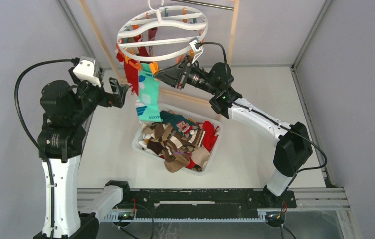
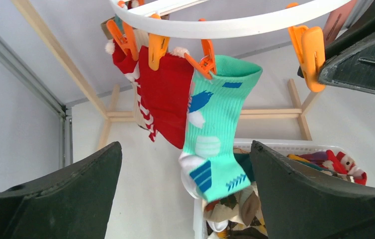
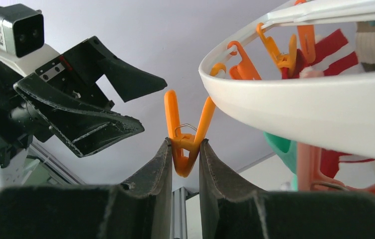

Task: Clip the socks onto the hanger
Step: Open the clamp at the hanger.

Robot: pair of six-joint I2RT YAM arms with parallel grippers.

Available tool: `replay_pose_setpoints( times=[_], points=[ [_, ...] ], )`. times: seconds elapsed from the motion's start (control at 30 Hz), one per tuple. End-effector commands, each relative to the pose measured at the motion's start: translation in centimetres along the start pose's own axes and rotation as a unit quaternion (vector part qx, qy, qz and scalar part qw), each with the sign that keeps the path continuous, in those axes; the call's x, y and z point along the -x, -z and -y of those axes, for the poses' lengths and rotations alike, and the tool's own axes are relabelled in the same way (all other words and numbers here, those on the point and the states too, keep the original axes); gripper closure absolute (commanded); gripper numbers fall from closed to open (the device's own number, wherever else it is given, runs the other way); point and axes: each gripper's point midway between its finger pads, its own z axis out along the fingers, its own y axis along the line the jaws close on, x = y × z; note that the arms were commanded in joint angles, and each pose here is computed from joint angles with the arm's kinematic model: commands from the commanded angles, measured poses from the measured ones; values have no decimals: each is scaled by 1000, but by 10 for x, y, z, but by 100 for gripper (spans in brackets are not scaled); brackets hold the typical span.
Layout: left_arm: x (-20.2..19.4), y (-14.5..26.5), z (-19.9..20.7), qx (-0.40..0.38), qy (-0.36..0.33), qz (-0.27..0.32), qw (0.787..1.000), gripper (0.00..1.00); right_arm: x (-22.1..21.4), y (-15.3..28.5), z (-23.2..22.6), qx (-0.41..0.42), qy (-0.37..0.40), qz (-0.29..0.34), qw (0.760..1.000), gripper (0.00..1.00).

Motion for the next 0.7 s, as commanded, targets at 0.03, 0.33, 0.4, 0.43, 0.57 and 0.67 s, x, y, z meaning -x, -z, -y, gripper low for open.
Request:
replay_pose_setpoints(
  times=[0.03, 0.33, 0.4, 0.43, 0.57, 0.67],
  points=[
    [8, 4, 26, -70, 6, 24, 997, 0, 6, -2, -34, 54, -14, -2, 998, 100],
    [47, -19, 89, -269, 196, 46, 942, 0, 5, -1, -44, 85, -49, -1, 995, 100],
    [57, -27, 92, -285, 227, 49, 930, 0, 4, 0, -46, 92, -63, 0, 994, 100],
    [61, -30, 93, -294, 238, 51, 924, 0, 5, 0, -47, 95, -67, 2, 993, 100],
    [72, -35, 100, -332, 269, 61, 902, 0, 5, 1, -49, 101, -77, 4, 992, 100],
    [72, -38, 103, -347, 278, 55, 894, 0, 5, 1, -51, 105, -80, 4, 991, 100]
  ],
)
